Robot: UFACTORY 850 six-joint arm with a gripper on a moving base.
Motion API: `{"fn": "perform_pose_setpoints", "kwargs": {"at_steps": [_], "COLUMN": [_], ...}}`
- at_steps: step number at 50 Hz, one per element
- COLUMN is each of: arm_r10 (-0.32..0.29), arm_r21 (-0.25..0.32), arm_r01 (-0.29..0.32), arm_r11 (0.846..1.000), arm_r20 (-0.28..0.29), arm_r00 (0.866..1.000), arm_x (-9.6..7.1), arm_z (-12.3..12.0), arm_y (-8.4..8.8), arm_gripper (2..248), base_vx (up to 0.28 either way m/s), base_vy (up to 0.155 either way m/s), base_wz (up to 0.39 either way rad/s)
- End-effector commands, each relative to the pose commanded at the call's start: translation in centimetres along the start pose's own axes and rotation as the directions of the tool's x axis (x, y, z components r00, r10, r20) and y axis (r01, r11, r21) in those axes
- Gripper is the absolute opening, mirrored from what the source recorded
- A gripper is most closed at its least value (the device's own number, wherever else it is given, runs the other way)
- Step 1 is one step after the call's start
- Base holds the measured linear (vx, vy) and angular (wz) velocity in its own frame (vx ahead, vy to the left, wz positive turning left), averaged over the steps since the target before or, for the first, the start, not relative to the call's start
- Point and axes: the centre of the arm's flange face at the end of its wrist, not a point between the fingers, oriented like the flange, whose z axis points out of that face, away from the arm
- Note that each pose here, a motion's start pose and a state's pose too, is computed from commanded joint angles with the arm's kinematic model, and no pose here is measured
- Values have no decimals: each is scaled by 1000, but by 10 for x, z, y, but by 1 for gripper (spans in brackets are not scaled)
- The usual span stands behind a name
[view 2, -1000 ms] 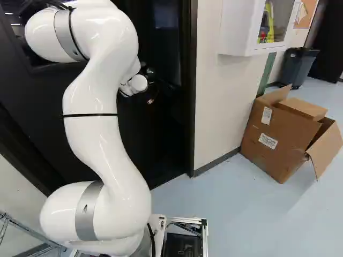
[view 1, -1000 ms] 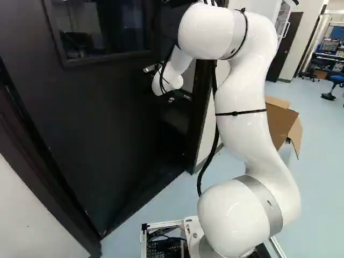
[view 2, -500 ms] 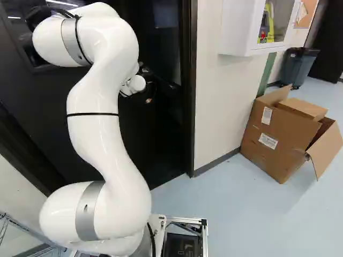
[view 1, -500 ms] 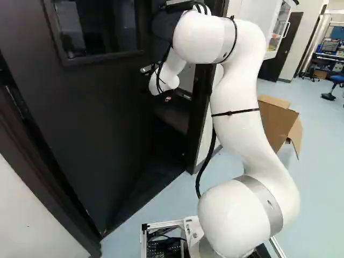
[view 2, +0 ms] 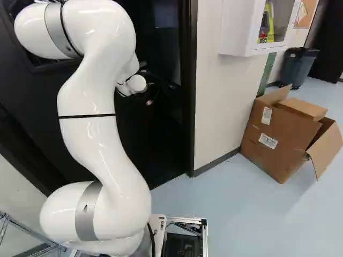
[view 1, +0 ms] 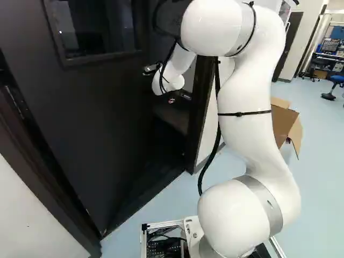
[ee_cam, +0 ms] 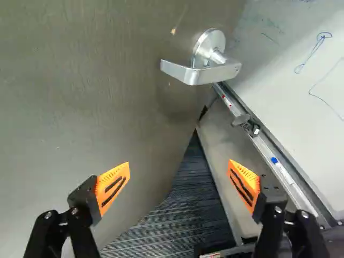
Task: Open the door and move inside
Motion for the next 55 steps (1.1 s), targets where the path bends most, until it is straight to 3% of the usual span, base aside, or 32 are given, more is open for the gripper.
{"fn": "perform_pose_setpoints", "kwargs": {"at_steps": [27, 55], "arm_r10": [119, 236], "arm_r21": [-62, -125], "arm_r01": [-117, -229], "arm_r11": [991, 965], "arm_r20": [28, 39], "arm_r00": [992, 971], "arm_x": [-16, -33], "arm_z": [-53, -107], "arm_y": [-2, -10], "arm_gripper": [247, 247], "base_vx": [0, 0], "base_vy": [0, 0], "base_wz": [0, 0]}}
